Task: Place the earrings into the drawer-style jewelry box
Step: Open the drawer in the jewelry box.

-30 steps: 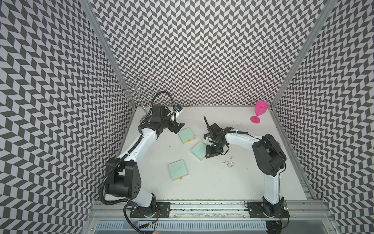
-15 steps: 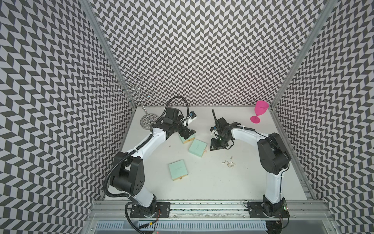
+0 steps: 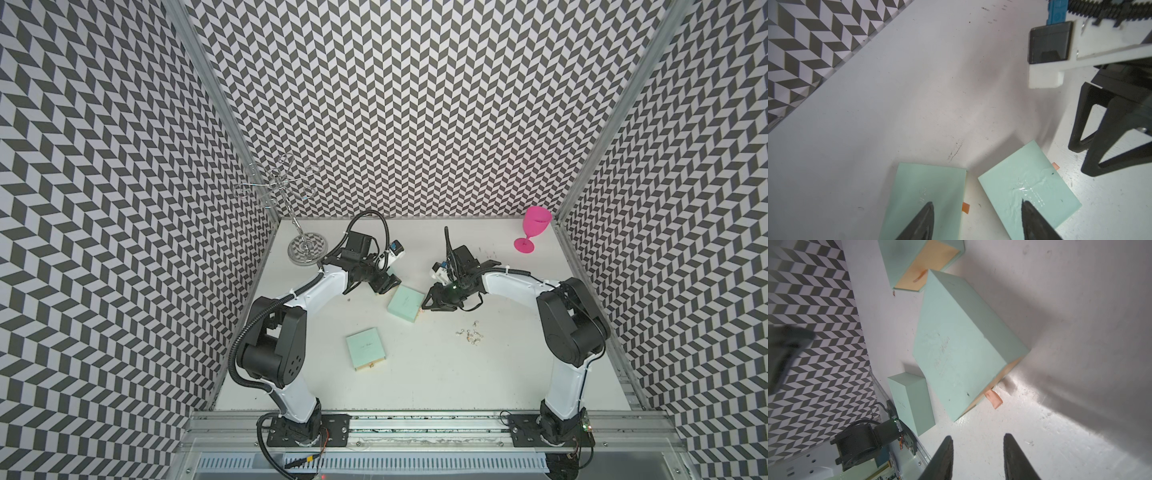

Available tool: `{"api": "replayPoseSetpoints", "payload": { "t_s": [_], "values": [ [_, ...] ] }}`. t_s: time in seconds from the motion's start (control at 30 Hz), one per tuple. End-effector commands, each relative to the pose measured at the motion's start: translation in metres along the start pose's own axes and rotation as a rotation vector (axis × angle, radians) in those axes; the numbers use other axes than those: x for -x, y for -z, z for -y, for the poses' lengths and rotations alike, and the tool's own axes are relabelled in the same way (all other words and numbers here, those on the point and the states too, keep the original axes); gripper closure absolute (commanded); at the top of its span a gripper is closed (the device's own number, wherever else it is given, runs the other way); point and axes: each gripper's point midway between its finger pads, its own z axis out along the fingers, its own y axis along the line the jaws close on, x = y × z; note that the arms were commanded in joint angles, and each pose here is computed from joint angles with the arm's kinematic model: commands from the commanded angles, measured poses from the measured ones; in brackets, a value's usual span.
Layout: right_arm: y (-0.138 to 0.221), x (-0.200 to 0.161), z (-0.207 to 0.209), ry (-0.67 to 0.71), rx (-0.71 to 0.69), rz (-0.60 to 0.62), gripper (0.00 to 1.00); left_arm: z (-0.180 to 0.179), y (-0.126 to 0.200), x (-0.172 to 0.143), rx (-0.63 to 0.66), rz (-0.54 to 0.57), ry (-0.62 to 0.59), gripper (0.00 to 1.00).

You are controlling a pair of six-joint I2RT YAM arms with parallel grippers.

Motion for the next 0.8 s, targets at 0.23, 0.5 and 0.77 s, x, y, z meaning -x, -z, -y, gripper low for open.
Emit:
{"api": "replayPoseSetpoints", "payload": {
  "t_s": [0.23,0.5,0.77],
  "values": [
    [-0.009,0.006,0.005,-0.048,0.041,0.026,0.61,0.020,-0.015,-0.021,-0.131,-0.069,0.044,0.39],
    [-0.017,-0.002,0.017,-0.082,0.035,0.008,0.61,0.023,-0.013,-0.024,-0.135,-0.069,0.026,0.38],
    [-0.024,0.002,0.024,-0.106,0.038,0.008,0.62,0.027,-0.015,-0.036,-0.142,-0.091,0.002,0.39]
  ]
}}
